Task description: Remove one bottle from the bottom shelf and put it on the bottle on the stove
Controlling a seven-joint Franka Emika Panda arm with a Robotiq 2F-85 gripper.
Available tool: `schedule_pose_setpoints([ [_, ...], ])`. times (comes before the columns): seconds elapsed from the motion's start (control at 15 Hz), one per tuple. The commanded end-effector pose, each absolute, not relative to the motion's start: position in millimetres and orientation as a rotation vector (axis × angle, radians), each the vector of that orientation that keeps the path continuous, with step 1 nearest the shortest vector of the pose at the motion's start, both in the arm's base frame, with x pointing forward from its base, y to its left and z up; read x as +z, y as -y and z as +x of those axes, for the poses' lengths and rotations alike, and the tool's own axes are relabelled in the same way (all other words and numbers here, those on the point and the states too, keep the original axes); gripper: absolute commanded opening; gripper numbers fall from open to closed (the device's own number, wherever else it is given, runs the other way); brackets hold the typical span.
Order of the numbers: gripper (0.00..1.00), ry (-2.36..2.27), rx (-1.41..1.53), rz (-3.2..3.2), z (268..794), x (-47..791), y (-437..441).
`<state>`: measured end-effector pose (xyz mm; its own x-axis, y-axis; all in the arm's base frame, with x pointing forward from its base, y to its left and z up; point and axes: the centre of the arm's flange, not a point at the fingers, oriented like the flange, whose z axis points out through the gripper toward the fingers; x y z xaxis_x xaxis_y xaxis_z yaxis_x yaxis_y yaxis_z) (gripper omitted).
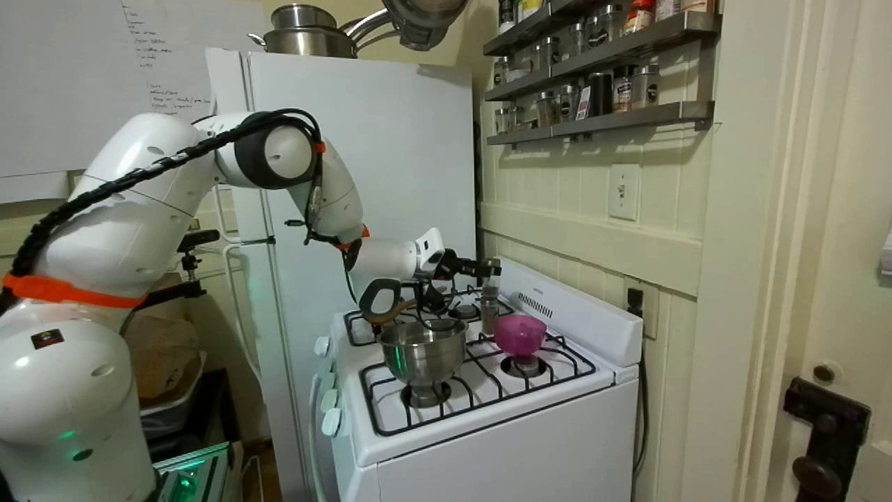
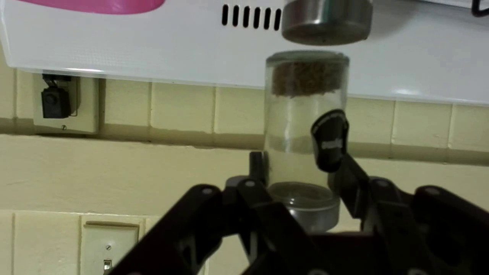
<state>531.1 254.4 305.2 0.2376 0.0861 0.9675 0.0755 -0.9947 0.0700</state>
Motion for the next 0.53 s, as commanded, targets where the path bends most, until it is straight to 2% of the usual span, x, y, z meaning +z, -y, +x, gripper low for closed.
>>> schedule_pose_setpoints([
  [0.0,0.25,-0.163,1.971,2.443,533.1,297.3,-260.5],
  [0.47,0.25,-0.209,1.975,2.451,533.9,293.1,-266.9],
])
